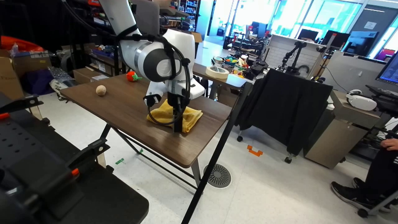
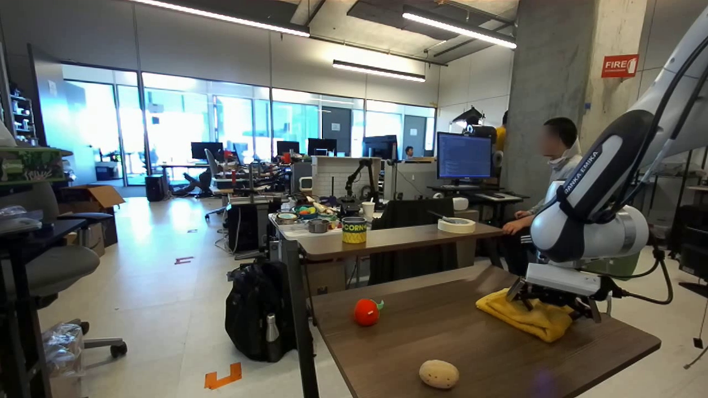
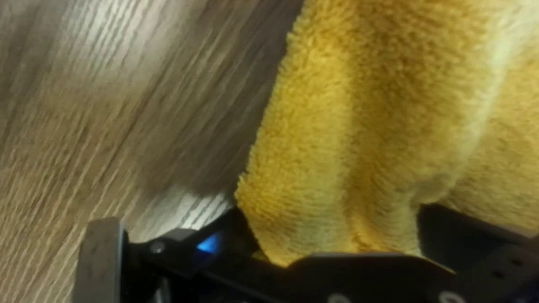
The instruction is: Wipe the table with the towel
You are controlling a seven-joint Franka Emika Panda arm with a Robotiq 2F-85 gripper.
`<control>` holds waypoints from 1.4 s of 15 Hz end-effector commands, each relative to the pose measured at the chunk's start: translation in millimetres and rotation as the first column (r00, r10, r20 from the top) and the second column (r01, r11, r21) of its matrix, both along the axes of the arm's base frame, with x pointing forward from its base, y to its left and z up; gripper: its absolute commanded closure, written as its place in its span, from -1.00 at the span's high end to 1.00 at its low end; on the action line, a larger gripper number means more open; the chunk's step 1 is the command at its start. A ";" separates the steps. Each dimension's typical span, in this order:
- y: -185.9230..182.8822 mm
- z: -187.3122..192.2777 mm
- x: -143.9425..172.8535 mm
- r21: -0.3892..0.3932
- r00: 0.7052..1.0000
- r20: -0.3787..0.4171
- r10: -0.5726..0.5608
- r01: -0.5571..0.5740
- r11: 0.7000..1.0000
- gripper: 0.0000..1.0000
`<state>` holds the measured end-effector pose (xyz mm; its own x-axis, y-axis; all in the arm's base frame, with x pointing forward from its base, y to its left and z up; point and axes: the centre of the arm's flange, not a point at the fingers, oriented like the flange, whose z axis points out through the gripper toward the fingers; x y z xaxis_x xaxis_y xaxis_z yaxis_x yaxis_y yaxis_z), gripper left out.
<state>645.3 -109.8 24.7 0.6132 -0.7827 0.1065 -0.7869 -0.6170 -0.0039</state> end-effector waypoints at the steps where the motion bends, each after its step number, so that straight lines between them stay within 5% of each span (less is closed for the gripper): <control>1: 24.3 -42.6 -12.1 0.011 0.999 -0.042 0.009 -0.008 1.000 1.00; 9: 105.6 -32.9 -45.1 0.083 0.950 -0.125 0.286 -0.277 0.957 1.00; 15: -7.1 -40.7 -46.2 -0.011 0.976 -0.213 0.052 -0.055 0.998 1.00; 21: -129.4 -41.7 -51.0 -0.087 0.964 -0.189 -0.186 0.172 0.981 1.00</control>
<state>594.1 -196.4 26.9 0.5395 -0.8401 0.0567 -0.8364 -0.5269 0.1510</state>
